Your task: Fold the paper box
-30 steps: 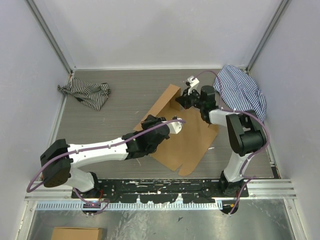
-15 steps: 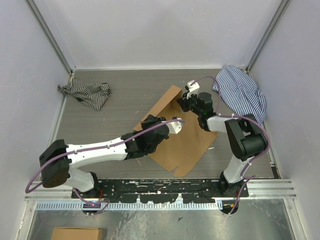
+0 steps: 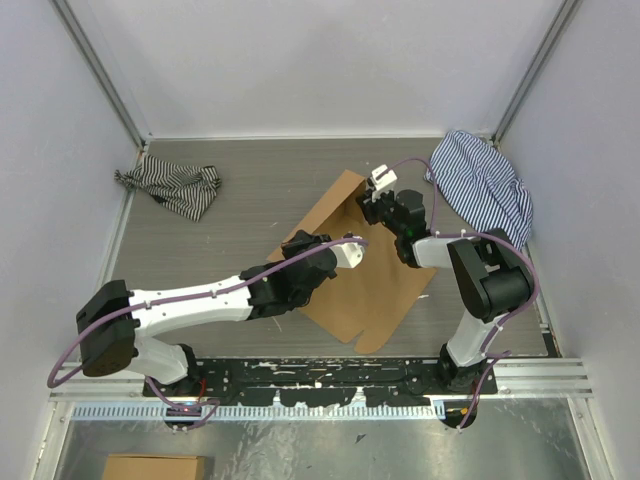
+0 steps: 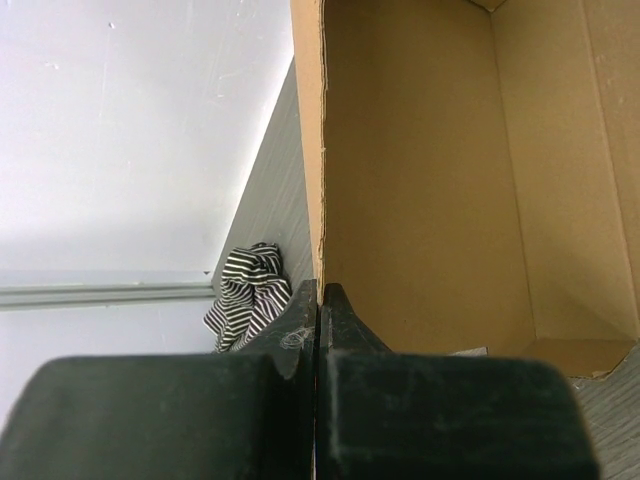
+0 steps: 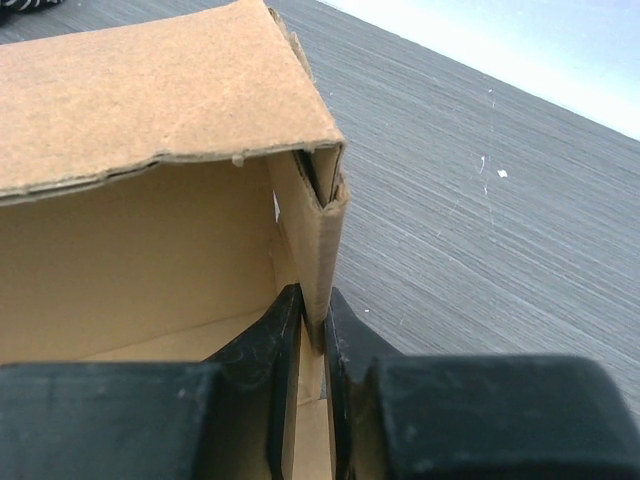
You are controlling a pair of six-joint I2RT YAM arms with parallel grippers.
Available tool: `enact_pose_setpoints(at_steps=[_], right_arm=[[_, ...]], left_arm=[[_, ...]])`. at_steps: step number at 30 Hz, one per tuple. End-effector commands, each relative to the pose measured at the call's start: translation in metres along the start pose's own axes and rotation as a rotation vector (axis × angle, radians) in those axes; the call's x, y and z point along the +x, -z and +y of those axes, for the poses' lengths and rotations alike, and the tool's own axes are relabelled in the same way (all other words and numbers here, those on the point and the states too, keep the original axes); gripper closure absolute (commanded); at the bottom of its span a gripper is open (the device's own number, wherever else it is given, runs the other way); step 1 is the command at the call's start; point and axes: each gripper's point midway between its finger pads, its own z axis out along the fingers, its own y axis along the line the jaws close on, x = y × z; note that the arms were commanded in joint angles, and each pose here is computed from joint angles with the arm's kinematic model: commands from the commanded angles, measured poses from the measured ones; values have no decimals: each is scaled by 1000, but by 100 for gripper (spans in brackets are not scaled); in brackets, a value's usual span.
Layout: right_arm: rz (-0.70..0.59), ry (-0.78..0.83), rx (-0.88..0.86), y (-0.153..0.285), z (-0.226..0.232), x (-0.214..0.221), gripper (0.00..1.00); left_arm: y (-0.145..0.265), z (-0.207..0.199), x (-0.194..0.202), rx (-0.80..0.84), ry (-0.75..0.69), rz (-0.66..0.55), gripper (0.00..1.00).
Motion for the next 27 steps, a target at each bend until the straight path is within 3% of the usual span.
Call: enact_pose_setpoints(at_steps=[1,9,13,18,27], right_arm=[[-153,44,43,-2,-8,-41,81],[-224,27,85,2,-13,-47,81],[-186,37,72,-2,-12,-42,79],[-138,-16,54,-6,-9,-37,67],[-107,-57,36,-4,-5,-40,64]], left_arm=[[7,3,-11,17,55,-56,100],[8,-2,-8,34,53,-64,100],[7,-4,-8,42,48,-60,100],[4,-7,-8,40,41,-51,100],[0,-6,-4,14,13,-7,100]])
